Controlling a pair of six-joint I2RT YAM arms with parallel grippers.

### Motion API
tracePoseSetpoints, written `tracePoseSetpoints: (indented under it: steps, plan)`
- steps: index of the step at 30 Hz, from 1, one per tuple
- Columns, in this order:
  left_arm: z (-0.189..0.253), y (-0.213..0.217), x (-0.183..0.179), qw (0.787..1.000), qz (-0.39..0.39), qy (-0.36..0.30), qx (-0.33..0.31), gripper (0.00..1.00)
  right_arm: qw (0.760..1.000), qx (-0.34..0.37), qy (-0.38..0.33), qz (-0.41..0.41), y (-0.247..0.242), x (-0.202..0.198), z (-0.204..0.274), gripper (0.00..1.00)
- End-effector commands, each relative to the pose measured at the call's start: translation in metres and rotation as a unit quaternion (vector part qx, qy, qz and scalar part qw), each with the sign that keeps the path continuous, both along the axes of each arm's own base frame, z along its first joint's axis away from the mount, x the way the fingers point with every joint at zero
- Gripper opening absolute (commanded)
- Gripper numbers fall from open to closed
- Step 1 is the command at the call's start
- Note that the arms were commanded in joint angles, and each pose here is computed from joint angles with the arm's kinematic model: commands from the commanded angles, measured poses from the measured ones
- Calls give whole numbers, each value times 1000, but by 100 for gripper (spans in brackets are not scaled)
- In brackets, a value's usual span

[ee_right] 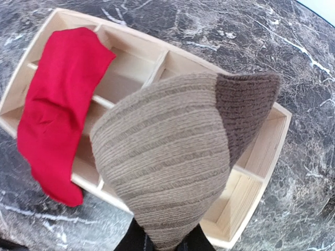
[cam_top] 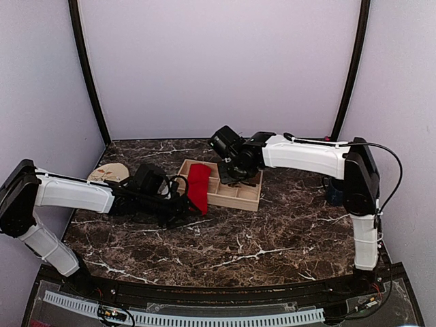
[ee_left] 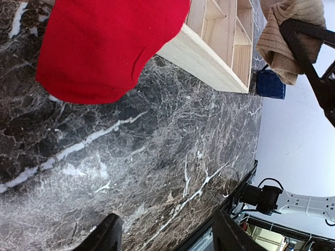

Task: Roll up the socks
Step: Place the sock in the storage box.

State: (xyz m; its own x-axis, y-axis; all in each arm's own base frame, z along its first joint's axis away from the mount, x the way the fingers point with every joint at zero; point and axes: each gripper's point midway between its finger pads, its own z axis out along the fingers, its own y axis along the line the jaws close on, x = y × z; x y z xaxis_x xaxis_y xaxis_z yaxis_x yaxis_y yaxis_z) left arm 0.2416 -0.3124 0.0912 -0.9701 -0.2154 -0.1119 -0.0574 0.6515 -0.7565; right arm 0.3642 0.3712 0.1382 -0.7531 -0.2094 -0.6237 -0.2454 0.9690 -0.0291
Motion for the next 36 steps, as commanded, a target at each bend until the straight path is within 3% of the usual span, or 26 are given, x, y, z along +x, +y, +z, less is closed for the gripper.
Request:
tracePoseSetpoints:
  steps: [1, 17, 36]
  plan:
    - [0, 11, -2, 1000, 4, -4, 10, 62, 999, -33, -4, 2, -11, 18, 3, 0]
    - [-6, 14, 0, 1000, 12, 8, 10, 61, 995, -78, 67, -13, -55, -2, -51, 0]
    - [-9, 15, 1, 1000, 17, 10, 12, 61, 981, -98, 164, -17, -71, 2, -99, 0]
